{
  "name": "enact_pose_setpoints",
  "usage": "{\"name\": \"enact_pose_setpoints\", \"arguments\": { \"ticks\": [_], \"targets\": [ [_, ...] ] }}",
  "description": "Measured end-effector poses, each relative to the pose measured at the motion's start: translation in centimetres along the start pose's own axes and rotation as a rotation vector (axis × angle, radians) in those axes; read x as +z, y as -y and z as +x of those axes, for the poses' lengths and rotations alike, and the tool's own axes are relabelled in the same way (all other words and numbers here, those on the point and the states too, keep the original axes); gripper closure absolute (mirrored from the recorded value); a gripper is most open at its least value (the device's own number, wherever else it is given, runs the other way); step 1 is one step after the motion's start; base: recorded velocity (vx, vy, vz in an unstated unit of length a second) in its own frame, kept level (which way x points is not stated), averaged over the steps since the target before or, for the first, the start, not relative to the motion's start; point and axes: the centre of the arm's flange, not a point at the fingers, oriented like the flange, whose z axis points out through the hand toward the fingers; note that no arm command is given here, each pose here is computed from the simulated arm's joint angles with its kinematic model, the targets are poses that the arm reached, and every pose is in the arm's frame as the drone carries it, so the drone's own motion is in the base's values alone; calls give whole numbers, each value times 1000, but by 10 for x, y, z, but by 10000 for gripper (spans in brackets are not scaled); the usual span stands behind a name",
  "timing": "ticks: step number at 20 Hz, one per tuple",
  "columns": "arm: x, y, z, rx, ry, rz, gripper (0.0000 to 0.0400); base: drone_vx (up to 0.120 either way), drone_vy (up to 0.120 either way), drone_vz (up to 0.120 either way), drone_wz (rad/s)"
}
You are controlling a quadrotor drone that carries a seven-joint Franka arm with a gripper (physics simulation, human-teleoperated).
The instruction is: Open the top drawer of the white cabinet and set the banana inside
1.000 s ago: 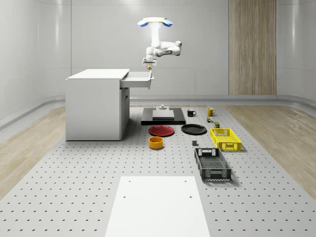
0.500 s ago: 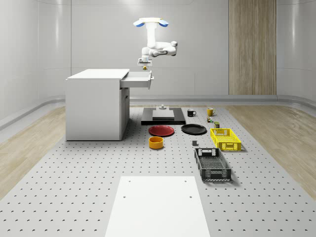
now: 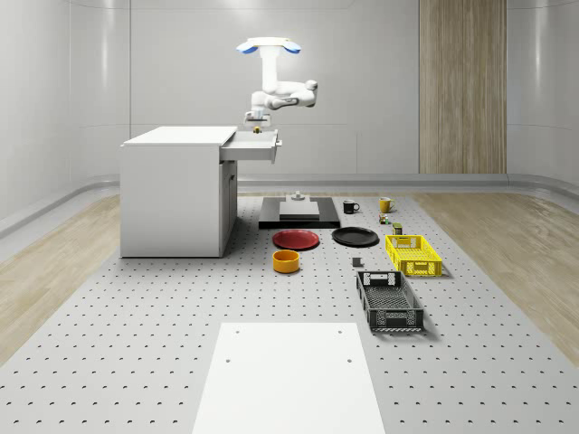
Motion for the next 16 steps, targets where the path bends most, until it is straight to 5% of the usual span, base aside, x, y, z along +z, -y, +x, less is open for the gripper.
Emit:
{"name": "enact_pose_setpoints", "arguments": {
  "ticks": [16],
  "targets": [
    [51, 0, 0, -1, 0, 0, 210, 0, -10, 0, 0]
  ]
}}
